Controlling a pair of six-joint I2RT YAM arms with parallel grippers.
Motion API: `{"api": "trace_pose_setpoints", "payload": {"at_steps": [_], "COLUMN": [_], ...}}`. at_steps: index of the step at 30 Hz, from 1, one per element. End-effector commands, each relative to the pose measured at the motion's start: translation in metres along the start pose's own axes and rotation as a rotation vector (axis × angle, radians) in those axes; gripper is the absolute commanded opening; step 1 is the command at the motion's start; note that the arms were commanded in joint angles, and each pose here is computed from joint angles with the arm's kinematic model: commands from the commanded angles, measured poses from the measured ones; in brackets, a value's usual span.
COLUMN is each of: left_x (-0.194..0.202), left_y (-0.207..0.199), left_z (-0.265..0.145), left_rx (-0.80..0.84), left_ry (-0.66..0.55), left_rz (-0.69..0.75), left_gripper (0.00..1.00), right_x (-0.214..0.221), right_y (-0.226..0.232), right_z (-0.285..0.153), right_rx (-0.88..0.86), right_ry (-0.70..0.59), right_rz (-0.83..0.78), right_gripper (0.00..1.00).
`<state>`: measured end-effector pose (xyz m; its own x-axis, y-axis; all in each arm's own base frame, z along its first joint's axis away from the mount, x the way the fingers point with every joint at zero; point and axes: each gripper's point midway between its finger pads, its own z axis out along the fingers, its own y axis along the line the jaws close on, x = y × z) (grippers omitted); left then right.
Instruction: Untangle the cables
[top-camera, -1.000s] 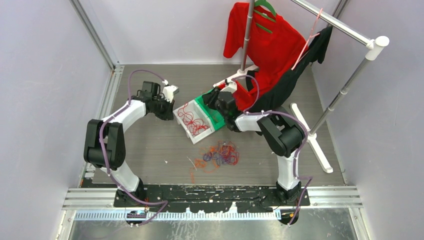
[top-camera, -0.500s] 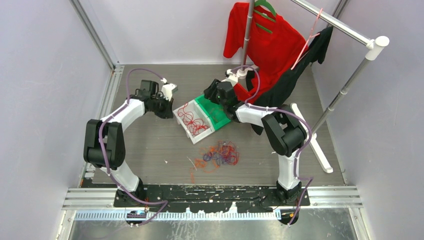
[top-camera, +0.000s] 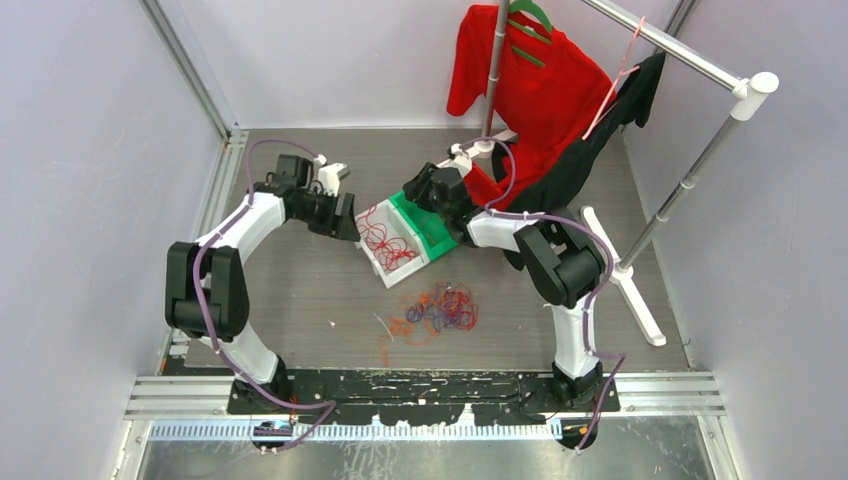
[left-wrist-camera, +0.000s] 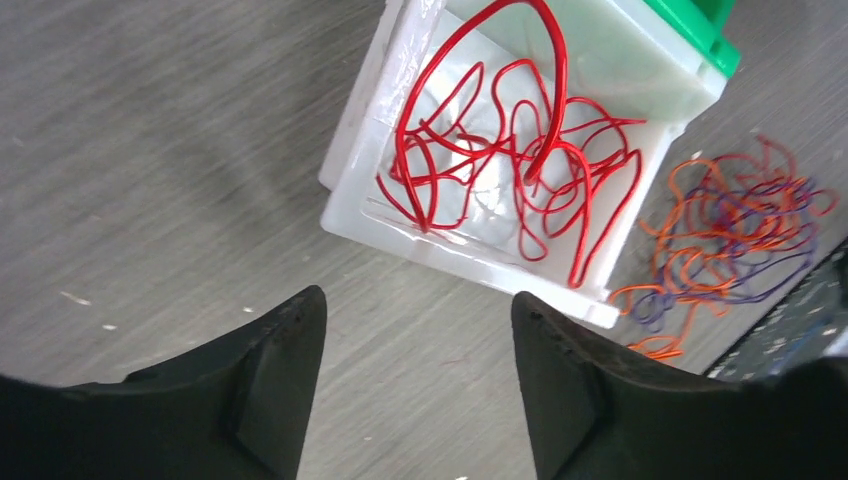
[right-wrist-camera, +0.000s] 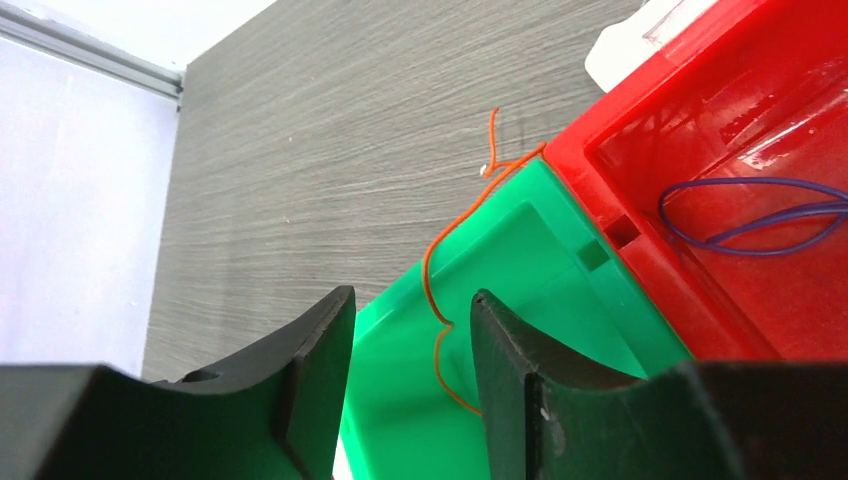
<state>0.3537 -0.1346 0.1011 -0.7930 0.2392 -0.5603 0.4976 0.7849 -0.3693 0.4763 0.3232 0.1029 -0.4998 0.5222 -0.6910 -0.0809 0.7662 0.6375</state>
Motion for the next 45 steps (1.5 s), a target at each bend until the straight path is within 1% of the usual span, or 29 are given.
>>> {"api": "trace_pose_setpoints", "payload": {"at_steps": [1,4,7,12,16,21,27,33,37,43,45], "left_x": [0.0,0.002,0.001,0.004,0.006,0.002,0.0,0.003,0.002,-0.001,-0.003], "left_y": [-0.02,-0.018,-0.014,-0.002,0.005,0.004,0.001,0.001,0.002,0.005,0.007], "left_z": [-0.004,0.01,0.024,0.034,0.035,0.031,0.031,0.032,0.031,0.029,0.029], "left_rx": [0.035,-0.01,-0.029,-0.072,-0.106,-0.114,-0.101,-0.091,-0.092,-0.111,-0.119], "left_ry": [-0.016,0.001,0.017,0.034,0.035,0.019,0.017,0.034,0.034,0.027,0.025], "left_rz": [-0.16,-0.16,-0.178,-0.16,-0.103,-0.042,-0.007,0.015,0.037,0.062,0.066], "left_gripper": [0.72,0.74,0.73,0.64,0.54,0.51,0.48,0.47,0.46,0.45,0.45], "right_x": [-0.015,-0.014,-0.015,-0.015,-0.013,-0.009,-0.011,-0.017,-0.019,-0.021,-0.022], "right_y": [0.018,0.016,0.015,0.014,0.016,0.019,0.016,0.02,0.023,0.024,0.025], "right_z": [0.004,0.005,0.005,0.005,0.009,0.014,0.013,0.011,0.011,0.008,0.006], "right_rx": [-0.07,-0.065,-0.062,-0.059,-0.077,-0.096,-0.086,-0.096,-0.105,-0.108,-0.11], "right_ry": [-0.064,-0.072,-0.076,-0.081,-0.078,-0.071,-0.088,-0.108,-0.108,-0.111,-0.111], "right_rz": [0.064,0.075,0.076,0.069,0.079,0.118,0.128,0.119,0.121,0.105,0.097], "right_gripper": [0.5,0.49,0.48,0.47,0.42,0.38,0.3,0.15,0.11,0.01,0.01]}}
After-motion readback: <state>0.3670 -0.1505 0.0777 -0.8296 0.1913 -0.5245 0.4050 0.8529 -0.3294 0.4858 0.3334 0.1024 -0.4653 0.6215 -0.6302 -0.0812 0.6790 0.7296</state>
